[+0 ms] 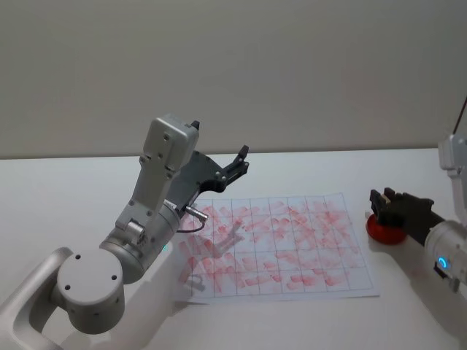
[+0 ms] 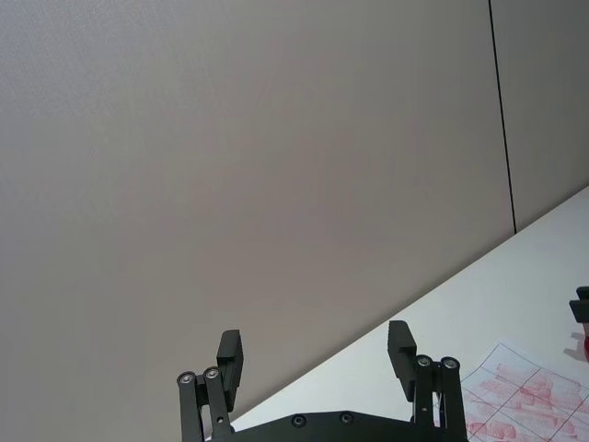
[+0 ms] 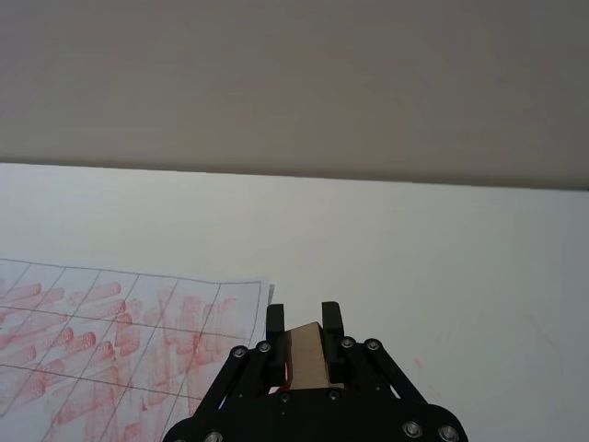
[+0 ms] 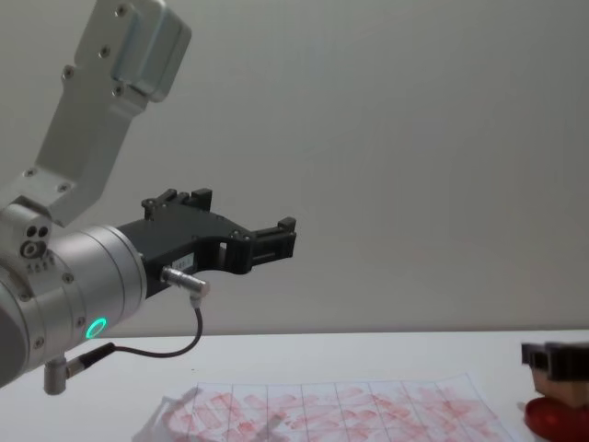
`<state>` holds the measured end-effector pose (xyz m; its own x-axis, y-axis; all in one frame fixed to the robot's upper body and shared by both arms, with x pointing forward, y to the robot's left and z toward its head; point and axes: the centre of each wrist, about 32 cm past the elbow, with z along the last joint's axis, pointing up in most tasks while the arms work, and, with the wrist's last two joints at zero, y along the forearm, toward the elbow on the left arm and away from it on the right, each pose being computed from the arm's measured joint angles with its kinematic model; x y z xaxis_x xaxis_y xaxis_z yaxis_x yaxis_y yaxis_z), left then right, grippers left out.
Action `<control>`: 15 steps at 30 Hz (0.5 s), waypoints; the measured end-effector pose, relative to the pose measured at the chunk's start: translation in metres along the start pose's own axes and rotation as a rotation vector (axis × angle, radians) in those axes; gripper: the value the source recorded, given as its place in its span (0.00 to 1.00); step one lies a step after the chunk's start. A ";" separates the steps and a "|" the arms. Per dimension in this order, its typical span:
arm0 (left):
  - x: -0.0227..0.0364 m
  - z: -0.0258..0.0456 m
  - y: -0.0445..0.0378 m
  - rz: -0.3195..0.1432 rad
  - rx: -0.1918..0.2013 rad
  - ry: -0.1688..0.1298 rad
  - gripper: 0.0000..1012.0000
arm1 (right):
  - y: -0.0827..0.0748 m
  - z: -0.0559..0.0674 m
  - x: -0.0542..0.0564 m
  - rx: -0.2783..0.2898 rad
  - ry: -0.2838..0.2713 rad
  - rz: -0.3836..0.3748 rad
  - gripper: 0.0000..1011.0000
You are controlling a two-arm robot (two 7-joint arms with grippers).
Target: Use the one hand to pick up the stamp and affix it onto the A4 paper.
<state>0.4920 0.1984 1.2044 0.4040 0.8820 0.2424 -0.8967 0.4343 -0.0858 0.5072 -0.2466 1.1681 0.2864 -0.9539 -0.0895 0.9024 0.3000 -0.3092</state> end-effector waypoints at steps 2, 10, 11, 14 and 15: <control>0.0000 0.0000 0.0000 0.000 0.000 0.000 0.99 | 0.001 0.004 0.001 0.005 -0.015 0.009 0.22; 0.0000 0.0000 0.0000 0.000 0.000 0.000 0.99 | 0.006 0.030 0.006 0.046 -0.103 0.081 0.22; 0.0000 0.0000 0.0000 0.000 0.000 0.000 0.99 | 0.007 0.033 0.007 0.050 -0.110 0.088 0.22; 0.0000 0.0000 0.0000 0.000 0.000 0.000 0.99 | 0.011 0.042 0.008 0.065 -0.136 0.124 0.22; 0.0000 0.0000 0.0000 0.000 0.000 0.000 0.99 | 0.014 0.045 0.008 0.070 -0.146 0.141 0.22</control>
<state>0.4920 0.1984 1.2044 0.4041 0.8820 0.2425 -0.8966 0.4344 -0.0859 0.5366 -0.2500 1.2061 0.4509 -0.8925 0.0128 0.8687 0.4355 -0.2361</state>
